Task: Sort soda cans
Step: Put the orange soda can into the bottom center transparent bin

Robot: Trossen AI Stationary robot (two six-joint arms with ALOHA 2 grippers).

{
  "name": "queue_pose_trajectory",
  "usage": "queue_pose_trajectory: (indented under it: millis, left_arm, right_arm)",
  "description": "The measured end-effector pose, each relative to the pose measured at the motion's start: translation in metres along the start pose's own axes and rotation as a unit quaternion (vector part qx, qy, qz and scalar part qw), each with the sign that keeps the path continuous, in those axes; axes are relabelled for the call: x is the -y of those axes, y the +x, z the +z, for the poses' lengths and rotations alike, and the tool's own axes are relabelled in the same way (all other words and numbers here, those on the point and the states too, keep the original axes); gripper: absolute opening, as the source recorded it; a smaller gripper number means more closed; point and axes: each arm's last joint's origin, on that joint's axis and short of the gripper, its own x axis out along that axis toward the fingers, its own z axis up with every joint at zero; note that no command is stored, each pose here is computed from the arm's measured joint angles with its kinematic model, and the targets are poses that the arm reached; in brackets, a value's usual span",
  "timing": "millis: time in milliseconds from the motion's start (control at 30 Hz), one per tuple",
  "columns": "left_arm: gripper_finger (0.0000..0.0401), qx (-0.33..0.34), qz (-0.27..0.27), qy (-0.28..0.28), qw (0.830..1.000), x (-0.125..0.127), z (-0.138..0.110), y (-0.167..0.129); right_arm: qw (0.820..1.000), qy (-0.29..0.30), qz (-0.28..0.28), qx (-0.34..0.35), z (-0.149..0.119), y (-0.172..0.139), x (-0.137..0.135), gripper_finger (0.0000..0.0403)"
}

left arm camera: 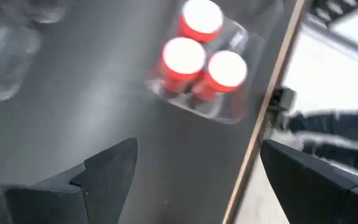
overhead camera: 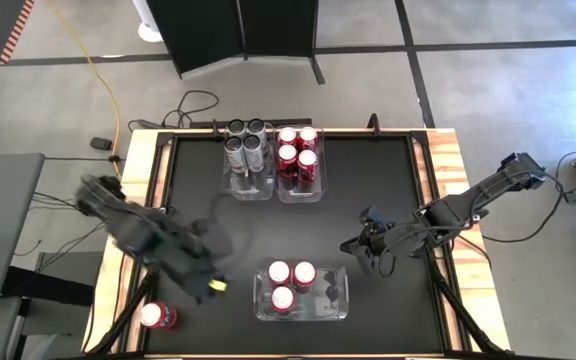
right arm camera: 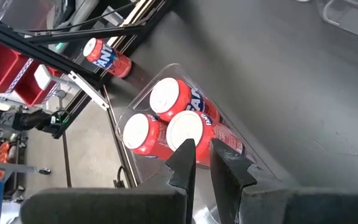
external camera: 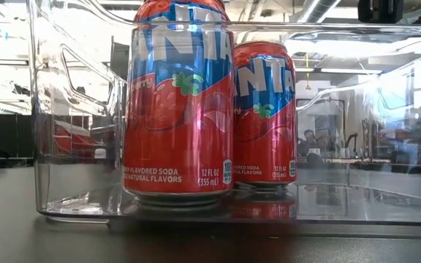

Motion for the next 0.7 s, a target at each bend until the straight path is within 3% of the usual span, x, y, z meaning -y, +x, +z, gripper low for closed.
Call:
queue_pose_trajectory:
  millis: [133,267,467,700]
  left_arm:
    - [0.0334,0.063,0.025,-0.058,0.996,-0.040,-0.024,-0.024]
    - [0.0334,0.061,0.042,-0.095,0.993,-0.071,-0.050,-0.019]
    - [0.0334,-0.056,0.032,-0.072,0.995,-0.078,-0.084,0.027]
    - [0.0334,-0.231,0.003,-0.082,0.970,-0.065,-0.116,0.089]
  right_arm:
    - [1.000,0.002,-0.002,0.003,0.002,0.001,0.001,0.0066]
    - [1.000,0.003,0.000,0.003,0.002,0.001,0.000,0.0066]
    - [1.000,0.001,0.004,0.000,-0.001,0.000,-0.001,0.0066]
    - [1.000,0.001,-0.004,0.010,0.006,0.002,0.002,0.0066]
